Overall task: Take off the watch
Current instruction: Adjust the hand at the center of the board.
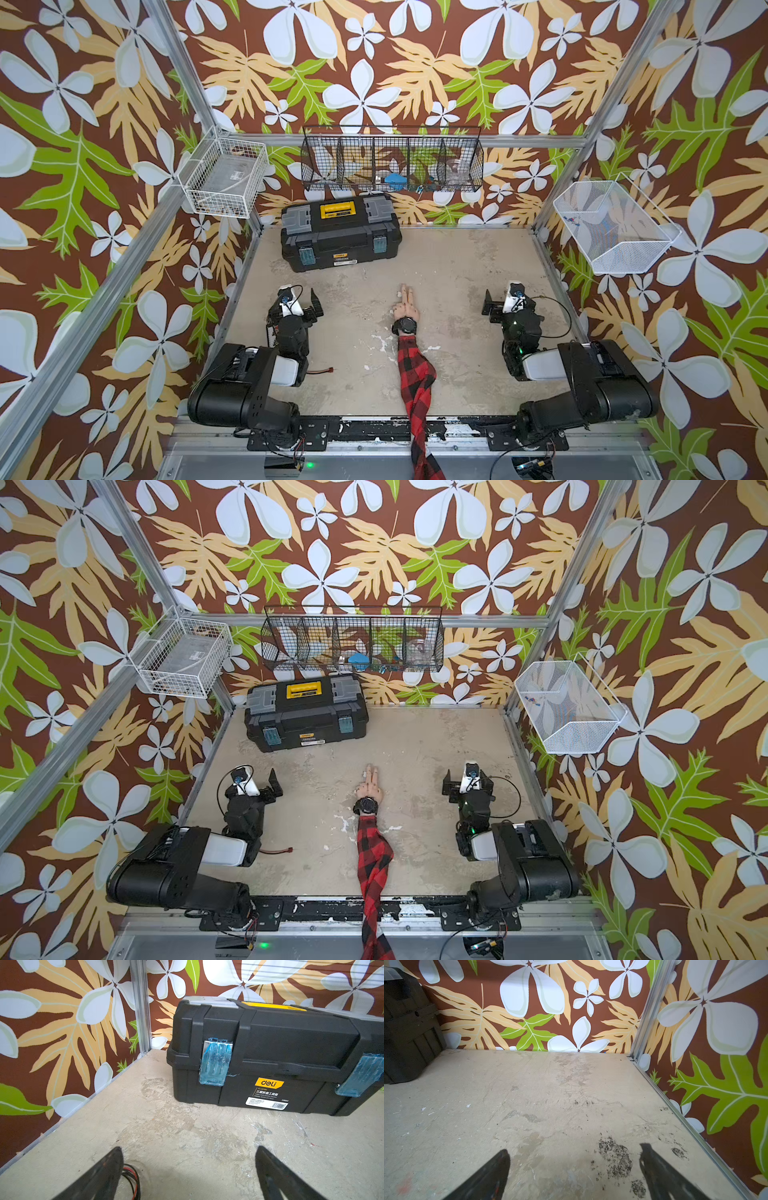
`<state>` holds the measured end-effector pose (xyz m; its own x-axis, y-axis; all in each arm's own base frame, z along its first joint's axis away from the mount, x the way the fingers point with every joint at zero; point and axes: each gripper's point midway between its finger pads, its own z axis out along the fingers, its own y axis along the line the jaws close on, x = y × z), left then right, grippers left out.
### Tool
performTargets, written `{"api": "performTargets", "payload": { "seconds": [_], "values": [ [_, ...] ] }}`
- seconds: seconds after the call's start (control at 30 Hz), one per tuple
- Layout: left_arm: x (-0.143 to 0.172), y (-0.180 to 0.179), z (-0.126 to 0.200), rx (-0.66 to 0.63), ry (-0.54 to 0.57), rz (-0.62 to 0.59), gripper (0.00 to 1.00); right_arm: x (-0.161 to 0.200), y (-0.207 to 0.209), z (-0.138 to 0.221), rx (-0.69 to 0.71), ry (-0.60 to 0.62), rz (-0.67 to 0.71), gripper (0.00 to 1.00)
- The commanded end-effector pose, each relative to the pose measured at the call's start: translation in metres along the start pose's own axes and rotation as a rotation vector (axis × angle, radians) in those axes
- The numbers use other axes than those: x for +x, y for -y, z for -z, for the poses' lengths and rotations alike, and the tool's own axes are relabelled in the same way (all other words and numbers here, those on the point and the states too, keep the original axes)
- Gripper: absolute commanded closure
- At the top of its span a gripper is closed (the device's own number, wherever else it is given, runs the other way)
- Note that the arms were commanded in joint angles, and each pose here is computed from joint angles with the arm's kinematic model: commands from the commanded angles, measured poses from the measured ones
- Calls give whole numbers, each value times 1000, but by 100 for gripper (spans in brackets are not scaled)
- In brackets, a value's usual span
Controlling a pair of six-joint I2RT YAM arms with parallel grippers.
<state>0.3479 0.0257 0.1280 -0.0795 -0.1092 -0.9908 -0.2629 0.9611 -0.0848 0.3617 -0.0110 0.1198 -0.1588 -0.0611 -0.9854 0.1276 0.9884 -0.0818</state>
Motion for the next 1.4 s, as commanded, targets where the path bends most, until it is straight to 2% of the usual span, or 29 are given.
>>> {"api": "performTargets", "payload": {
  "seconds": [0.0,1.37],
  "values": [
    [-6,9,-1,53,19,-2,0,-4,-1,-1,-1,12,-1,0],
    [-8,9,0,47,27,0,0,-9,2,1,0,30,-7,0]
  ]
}}
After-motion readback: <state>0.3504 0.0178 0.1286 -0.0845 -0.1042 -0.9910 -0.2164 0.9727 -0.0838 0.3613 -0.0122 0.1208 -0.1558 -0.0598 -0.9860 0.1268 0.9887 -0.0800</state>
